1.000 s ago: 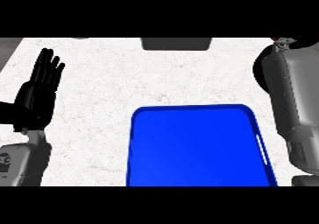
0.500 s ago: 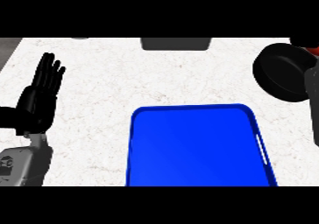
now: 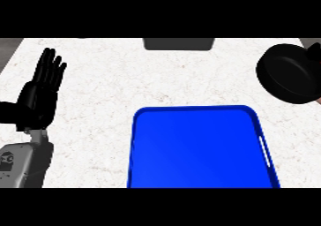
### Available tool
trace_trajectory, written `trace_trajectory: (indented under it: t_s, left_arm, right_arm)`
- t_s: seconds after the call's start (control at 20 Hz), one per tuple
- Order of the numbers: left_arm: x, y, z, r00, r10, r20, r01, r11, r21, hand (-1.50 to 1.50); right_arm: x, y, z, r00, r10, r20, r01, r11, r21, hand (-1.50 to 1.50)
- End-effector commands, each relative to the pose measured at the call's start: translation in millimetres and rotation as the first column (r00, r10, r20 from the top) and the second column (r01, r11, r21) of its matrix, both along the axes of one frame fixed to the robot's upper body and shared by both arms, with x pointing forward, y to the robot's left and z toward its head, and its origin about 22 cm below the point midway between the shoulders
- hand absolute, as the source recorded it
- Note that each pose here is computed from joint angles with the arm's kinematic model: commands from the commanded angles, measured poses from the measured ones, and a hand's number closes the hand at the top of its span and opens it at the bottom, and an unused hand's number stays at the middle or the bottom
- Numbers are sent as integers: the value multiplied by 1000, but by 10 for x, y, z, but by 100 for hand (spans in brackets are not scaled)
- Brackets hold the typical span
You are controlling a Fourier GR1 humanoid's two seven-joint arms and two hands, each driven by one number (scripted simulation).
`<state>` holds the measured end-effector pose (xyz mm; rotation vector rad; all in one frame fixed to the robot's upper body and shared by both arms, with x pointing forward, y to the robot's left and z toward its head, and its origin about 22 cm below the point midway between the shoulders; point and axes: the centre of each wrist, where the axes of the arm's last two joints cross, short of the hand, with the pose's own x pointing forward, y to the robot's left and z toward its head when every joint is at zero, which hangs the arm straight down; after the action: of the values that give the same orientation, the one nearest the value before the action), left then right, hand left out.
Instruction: Pick the tomato from the tray and place it in the pot
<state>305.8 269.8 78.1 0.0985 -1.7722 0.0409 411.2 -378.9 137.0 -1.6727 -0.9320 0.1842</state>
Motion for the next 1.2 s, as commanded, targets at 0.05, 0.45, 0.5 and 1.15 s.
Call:
trace_trajectory:
  t_s: [0.05, 0.45, 0.5, 1.15]
  left_arm:
    - [3, 85, 1, 1000, -9, 17, 10, 1000, -18, 0]
    - [45, -118, -2, 1000, -29, 9, 29, 1000, -2, 0]
    - [149, -11, 70, 1000, -12, 5, 12, 1000, -3, 0]
    - [-15, 29, 12, 1000, 2, -19, -3, 1000, -12, 0]
  right_arm:
    - [-39, -159, -293, 999, -4, -50, 14, 981, 196, 150]
    - [-79, -400, -304, 988, 153, 17, -149, 930, 337, -150]
    - [-27, -73, -594, 983, 182, 34, -183, 934, 307, -150]
    - [-30, -374, 35, 835, -12, 551, -264, 868, 420, -150]
